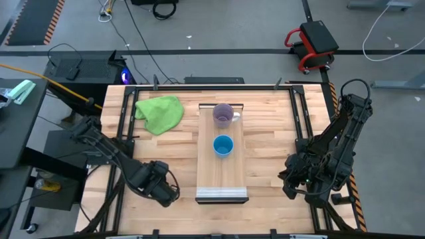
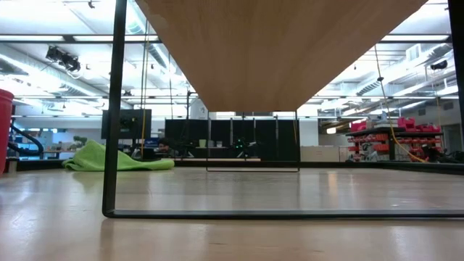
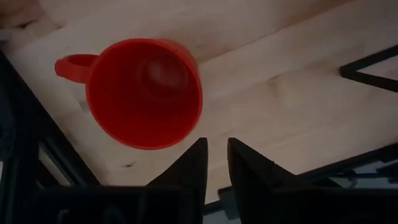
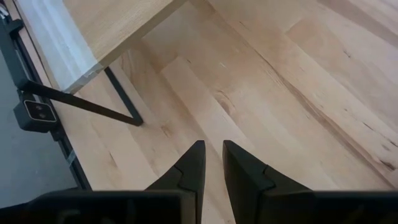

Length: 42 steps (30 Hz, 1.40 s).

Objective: Stack small to large cups/mugs on shelf
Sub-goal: Put the orange mug on the shelf

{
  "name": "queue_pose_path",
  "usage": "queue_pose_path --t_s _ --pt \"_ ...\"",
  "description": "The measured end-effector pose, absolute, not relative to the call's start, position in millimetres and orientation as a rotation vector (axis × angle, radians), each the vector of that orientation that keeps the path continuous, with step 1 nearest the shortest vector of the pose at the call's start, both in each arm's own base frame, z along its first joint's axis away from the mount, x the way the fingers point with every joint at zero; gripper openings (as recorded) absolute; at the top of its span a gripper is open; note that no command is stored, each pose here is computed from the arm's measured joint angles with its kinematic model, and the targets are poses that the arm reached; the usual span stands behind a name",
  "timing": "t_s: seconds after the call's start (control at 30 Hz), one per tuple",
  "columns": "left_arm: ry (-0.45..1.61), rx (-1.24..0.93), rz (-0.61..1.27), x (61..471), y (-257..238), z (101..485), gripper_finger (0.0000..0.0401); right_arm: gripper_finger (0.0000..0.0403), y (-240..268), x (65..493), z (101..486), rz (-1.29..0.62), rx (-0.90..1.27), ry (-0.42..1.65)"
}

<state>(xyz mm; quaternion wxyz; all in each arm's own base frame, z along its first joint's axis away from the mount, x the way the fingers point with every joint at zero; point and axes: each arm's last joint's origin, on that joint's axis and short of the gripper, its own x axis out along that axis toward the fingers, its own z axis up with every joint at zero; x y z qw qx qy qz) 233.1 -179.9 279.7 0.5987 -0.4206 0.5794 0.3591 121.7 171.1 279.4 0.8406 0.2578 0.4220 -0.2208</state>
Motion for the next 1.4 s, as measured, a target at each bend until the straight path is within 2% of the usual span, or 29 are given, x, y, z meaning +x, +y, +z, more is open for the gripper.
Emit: queue_pose_path --t_s 0.3,0.77,1.1,1.4 --pt "1.375 -0.991 0.842 233 -179 259 0.0101 0.0062 172 121 279 -0.463 0.546 0.892" --pt "1.377 -1.020 0.836 232 -178 229 0.0103 0.0062 172 122 280 -0.459 0.553 0.890" --pt "1.397 -1.028 0.825 231 -178 222 0.0091 0.0062 172 122 280 -0.458 0.555 0.889" --pt "1.515 -0.962 0.761 225 -180 222 0.0053 0.0062 172 122 280 -0.458 0.555 0.889"
